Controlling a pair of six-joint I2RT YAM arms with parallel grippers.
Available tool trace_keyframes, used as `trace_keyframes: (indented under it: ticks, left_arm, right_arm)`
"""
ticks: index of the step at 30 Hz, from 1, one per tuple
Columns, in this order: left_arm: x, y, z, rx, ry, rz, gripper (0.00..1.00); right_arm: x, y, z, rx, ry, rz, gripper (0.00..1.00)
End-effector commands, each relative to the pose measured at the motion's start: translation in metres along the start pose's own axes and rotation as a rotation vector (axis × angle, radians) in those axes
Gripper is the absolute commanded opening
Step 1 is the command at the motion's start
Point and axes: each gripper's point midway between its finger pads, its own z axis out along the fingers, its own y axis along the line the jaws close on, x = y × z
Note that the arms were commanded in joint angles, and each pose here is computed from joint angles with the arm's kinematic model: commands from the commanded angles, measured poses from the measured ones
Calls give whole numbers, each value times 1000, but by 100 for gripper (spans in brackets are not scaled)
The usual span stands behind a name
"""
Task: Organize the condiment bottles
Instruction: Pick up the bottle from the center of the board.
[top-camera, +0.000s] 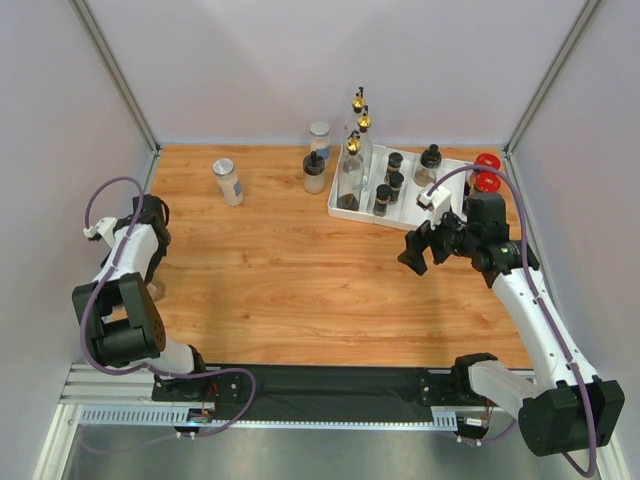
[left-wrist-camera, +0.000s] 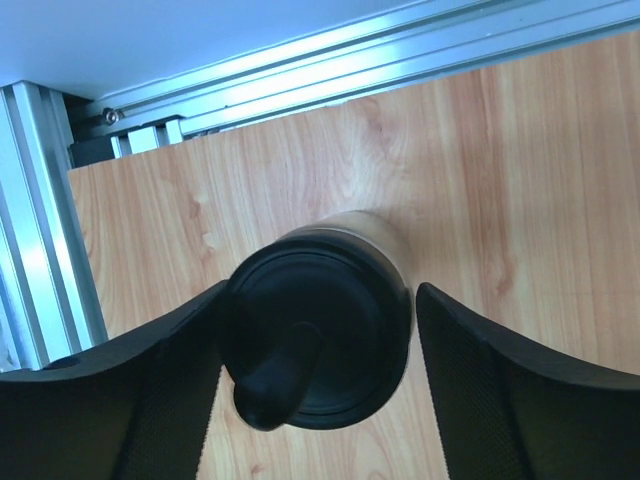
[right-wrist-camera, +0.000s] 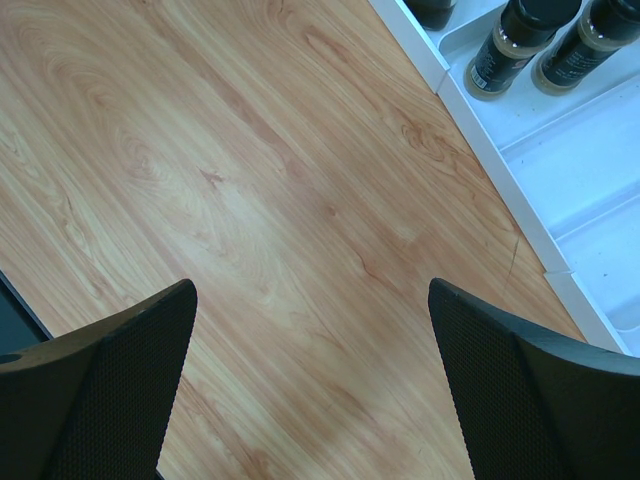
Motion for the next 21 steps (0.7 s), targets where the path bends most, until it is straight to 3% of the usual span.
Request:
trace_keyframes:
  ticks: [1,2,3,4,5,6,10,12,13,16,21]
  left_arm:
    - [-23,-5,-2,12,-60,-24,74]
    - [-23,-7,-2,21,-60,-22,68]
    - [-22,-6,-2,26,-57,-18,54]
    - [-22,-7,-4,39,-56,-22,49]
    - [-20,-8,-4,51,-49,-22,35]
    - [-20,-9,-6,64,-48,-24,28]
    - [-25,-27,-21,229,-48,-17,18]
    - [-12,-41,-29,363,-11,57,14]
    - [-23,-52,-43,464,-50,32,13]
    - [-5,-83,-80,793,-15,122,2]
    - [31,-105,-132,1113,5,315,0]
  right_arm:
    - [-12,-6,-1,27,-41,-44,100]
    - [-12,-7,-2,29,-41,-45,100]
    - [-12,-6,-1,29,-40,-46,100]
    - [-12,-7,-2,31,-42,-46,100]
    - [-13,-7,-2,31,-42,-47,100]
    - [-13,-7,-2,31,-42,-47,100]
    - [-13,-7,-2,33,-42,-49,100]
    - [-13,-8,-2,36,-42,-50,100]
    - [-13,-7,-2,35,-42,-53,100]
    - [-12,-8,-2,38,-39,-52,100]
    - [-11,-9,-2,39,-37,-55,100]
